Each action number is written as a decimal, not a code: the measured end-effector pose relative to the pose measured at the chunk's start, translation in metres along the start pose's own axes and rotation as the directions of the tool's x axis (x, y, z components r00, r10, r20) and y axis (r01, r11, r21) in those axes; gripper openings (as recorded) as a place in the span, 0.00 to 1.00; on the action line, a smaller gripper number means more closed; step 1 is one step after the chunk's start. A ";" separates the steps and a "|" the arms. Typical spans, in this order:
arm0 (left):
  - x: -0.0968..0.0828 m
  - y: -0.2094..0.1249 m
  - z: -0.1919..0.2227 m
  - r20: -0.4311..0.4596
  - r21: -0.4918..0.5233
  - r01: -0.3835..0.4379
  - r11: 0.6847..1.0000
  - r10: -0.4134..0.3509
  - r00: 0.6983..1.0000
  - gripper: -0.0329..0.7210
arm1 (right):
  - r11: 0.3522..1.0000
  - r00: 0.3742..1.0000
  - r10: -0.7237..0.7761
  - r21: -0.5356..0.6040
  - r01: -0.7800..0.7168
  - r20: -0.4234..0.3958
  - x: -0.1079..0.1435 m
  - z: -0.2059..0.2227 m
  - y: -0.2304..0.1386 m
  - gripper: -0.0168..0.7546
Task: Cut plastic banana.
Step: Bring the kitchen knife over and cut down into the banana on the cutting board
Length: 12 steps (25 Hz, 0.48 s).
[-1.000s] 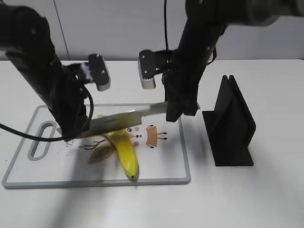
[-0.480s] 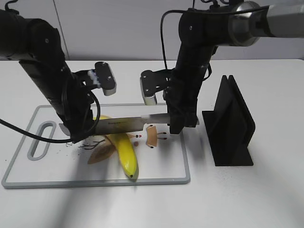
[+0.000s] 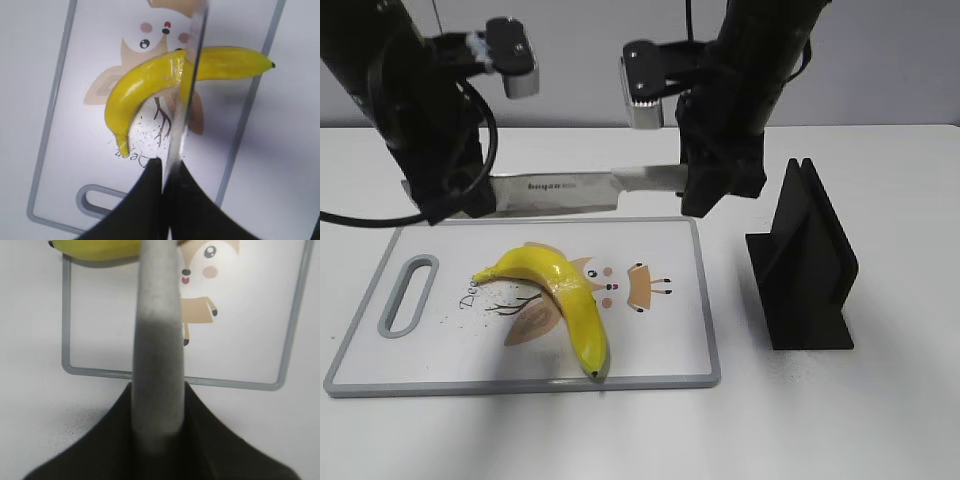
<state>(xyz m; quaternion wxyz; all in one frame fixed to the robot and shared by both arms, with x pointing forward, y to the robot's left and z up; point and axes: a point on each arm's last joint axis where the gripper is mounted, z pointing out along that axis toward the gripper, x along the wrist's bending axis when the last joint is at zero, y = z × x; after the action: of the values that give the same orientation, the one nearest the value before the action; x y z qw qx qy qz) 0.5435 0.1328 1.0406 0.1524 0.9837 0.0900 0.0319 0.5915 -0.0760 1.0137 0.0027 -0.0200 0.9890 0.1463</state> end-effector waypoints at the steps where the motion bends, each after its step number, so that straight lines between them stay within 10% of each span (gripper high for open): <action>1: -0.001 0.003 -0.011 -0.007 -0.008 -0.009 1.000 0.009 1.000 0.06 | 1.000 1.000 -0.006 -0.015 0.006 0.024 0.003 -0.012 0.002 0.23; 12: -0.010 0.011 -0.057 -0.039 -0.050 -0.046 0.998 0.044 0.998 0.07 | 0.996 0.994 -0.016 -0.082 0.025 0.108 0.019 -0.058 0.010 0.23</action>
<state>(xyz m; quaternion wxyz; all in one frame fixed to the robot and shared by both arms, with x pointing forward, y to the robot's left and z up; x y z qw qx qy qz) 0.5306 0.1372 1.0983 0.1749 0.9805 0.0698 0.0560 0.5723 -0.0836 1.0720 0.0564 -0.0223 0.9803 0.1882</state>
